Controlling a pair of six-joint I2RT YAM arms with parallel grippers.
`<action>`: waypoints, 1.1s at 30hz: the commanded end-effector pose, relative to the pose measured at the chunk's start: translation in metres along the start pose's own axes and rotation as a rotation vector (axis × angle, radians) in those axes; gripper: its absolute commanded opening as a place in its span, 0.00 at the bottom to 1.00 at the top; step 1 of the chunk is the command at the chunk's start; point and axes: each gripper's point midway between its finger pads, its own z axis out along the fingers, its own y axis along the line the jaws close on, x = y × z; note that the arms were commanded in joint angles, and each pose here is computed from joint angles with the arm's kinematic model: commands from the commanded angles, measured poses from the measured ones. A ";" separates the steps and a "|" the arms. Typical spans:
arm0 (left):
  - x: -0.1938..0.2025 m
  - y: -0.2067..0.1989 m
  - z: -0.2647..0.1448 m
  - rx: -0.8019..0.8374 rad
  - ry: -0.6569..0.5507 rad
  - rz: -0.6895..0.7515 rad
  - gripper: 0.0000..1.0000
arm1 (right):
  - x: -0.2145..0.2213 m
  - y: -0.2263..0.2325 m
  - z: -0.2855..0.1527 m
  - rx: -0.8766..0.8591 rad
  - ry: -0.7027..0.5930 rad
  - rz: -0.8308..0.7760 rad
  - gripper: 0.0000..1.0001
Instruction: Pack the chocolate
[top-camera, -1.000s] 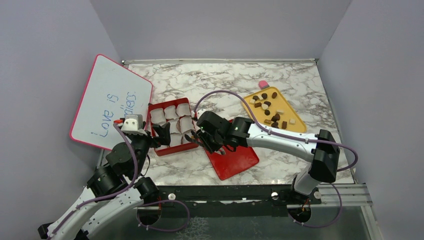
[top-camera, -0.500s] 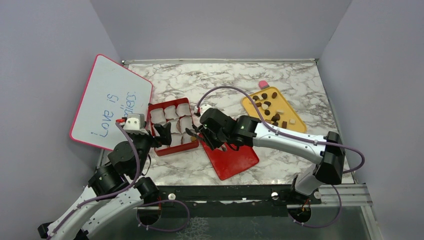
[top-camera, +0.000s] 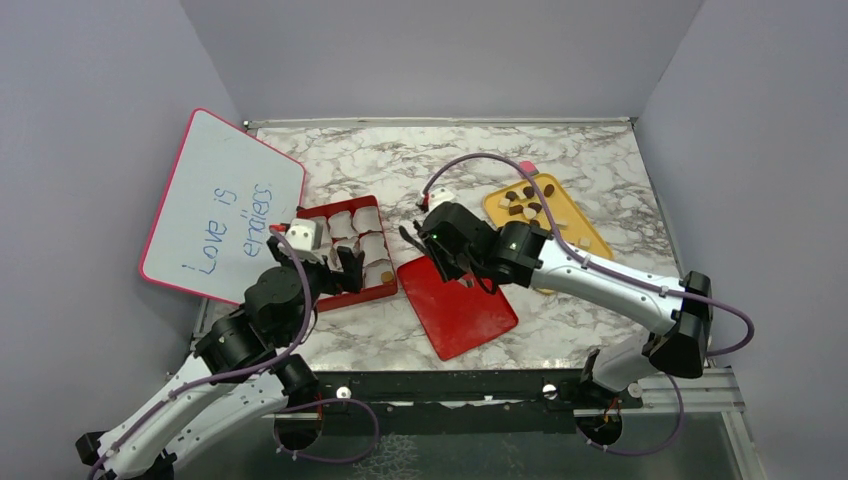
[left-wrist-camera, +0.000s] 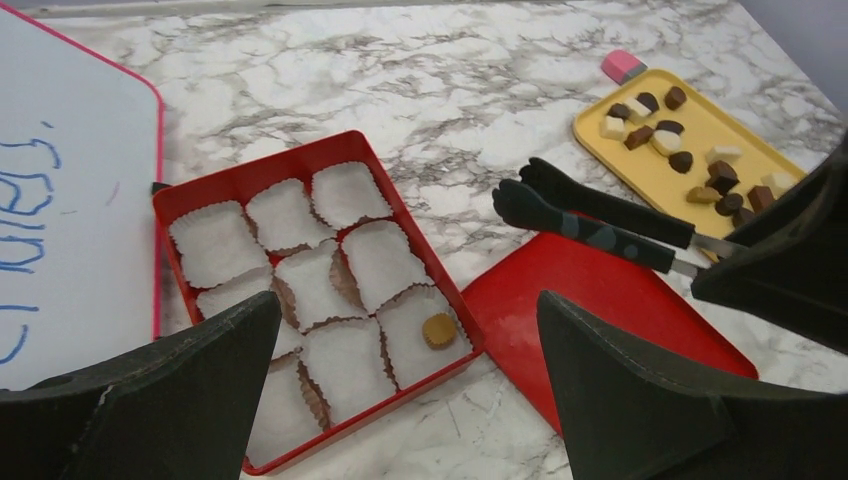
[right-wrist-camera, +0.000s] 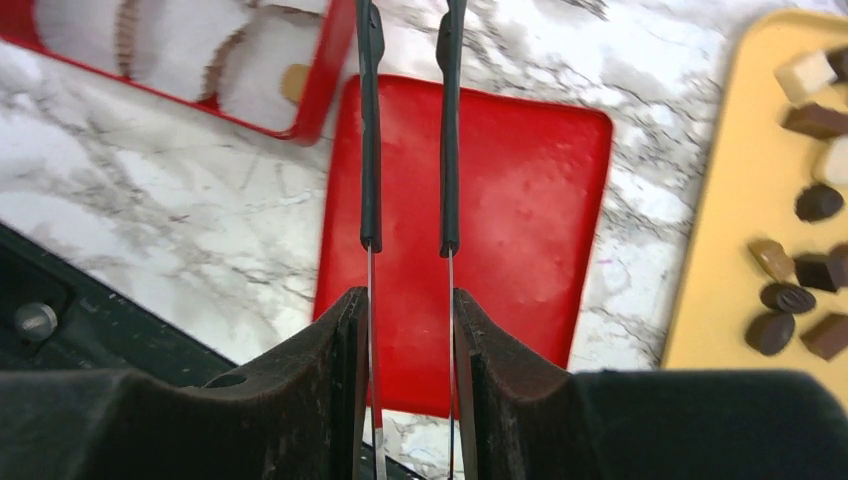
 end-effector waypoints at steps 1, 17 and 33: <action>-0.004 -0.031 -0.001 0.139 0.039 -0.048 0.99 | 0.018 -0.046 -0.003 0.125 0.045 0.072 0.37; 0.038 -0.051 0.008 0.231 0.178 0.028 0.99 | 0.089 -0.167 -0.015 0.387 0.169 0.373 0.39; 0.027 -0.047 -0.001 0.246 0.119 0.000 0.99 | 0.122 -0.200 -0.015 0.493 0.221 0.463 0.41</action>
